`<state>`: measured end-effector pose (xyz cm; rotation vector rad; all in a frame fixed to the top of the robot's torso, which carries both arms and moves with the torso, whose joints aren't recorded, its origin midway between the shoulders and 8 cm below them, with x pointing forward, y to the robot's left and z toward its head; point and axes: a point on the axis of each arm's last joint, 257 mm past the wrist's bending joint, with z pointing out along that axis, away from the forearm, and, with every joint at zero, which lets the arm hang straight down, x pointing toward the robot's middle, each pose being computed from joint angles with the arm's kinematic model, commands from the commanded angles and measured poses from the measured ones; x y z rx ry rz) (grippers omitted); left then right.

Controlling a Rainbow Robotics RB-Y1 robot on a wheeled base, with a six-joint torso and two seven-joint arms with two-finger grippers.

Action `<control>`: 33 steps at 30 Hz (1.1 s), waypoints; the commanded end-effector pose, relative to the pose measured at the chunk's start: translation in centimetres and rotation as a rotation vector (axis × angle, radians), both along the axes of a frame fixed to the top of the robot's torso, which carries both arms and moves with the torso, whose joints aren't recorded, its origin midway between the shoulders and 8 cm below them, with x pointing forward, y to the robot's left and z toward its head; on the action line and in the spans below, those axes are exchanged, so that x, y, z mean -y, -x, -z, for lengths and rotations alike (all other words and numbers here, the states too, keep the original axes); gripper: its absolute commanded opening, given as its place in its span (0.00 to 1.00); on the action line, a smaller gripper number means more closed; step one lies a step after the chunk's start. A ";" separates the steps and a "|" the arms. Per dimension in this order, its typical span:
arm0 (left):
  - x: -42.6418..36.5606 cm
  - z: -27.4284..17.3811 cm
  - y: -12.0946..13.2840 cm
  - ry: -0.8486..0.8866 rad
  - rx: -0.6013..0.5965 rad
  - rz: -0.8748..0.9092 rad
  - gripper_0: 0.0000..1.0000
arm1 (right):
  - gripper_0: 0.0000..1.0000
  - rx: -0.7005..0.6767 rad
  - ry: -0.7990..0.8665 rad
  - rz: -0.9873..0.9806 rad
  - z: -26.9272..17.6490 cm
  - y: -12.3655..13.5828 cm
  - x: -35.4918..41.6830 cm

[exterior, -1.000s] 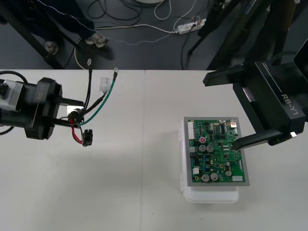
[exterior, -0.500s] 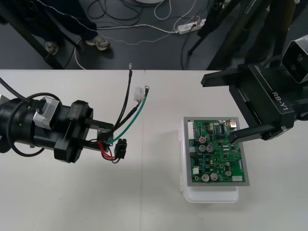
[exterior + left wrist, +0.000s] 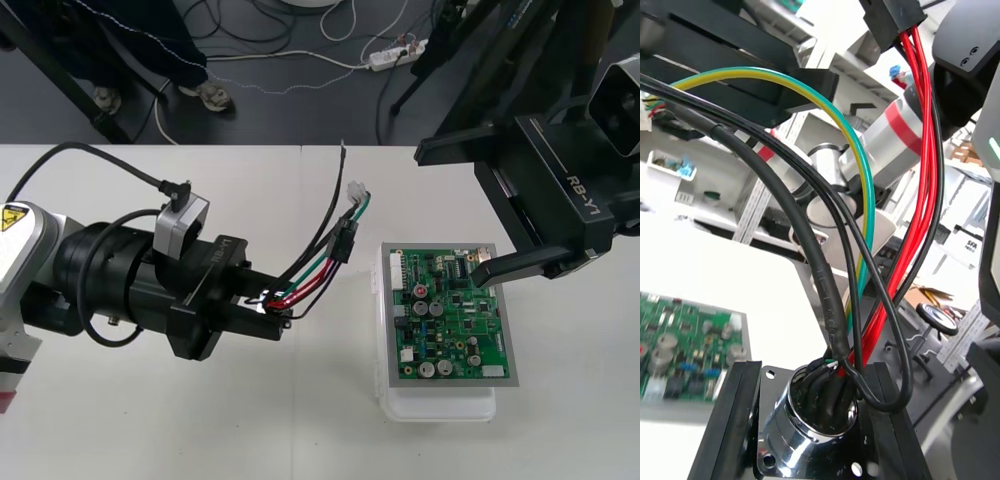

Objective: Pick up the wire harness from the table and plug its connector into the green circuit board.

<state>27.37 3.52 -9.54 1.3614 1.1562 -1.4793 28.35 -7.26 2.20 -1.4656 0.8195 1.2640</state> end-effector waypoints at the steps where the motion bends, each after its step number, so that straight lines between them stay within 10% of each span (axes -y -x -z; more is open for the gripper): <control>1: 1.6 -0.3 3.1 -0.003 -0.101 0.101 0.00 | 1.00 0.053 -0.001 -0.027 -1.3 0.0 -0.7; 33: 5.2 1.9 11.2 -0.169 -0.650 0.307 0.00 | 1.00 -0.029 0.041 -0.150 0.4 2.0 -2.1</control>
